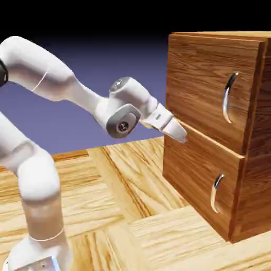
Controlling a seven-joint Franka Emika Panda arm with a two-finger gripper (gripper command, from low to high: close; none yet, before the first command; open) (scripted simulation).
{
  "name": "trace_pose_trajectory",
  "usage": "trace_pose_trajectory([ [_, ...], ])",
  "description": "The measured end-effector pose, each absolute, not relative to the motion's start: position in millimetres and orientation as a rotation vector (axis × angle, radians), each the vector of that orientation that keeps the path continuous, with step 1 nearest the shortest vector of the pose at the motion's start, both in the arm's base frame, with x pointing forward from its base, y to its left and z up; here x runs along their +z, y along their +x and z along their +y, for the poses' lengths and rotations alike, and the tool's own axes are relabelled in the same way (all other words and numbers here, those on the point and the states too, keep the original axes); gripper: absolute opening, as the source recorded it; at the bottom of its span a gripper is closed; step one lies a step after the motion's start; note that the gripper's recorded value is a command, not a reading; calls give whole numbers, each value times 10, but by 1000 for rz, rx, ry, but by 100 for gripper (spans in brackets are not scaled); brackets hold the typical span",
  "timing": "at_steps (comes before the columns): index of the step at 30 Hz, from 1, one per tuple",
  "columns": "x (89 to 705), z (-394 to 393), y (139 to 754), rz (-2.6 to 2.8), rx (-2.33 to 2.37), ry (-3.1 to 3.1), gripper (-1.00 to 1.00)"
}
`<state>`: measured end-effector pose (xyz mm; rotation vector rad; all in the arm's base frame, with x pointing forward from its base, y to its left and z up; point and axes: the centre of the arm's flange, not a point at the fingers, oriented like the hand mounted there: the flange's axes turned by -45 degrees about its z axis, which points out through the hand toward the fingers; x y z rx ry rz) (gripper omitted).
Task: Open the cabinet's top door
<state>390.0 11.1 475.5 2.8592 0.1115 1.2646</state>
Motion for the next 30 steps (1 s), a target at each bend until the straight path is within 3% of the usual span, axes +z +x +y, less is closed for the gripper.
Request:
trace_pose_trajectory([
  [16,5581,251,3778,212,1561,2690,0],
  [30,5932,0,3674,197,1813,2524,0],
])
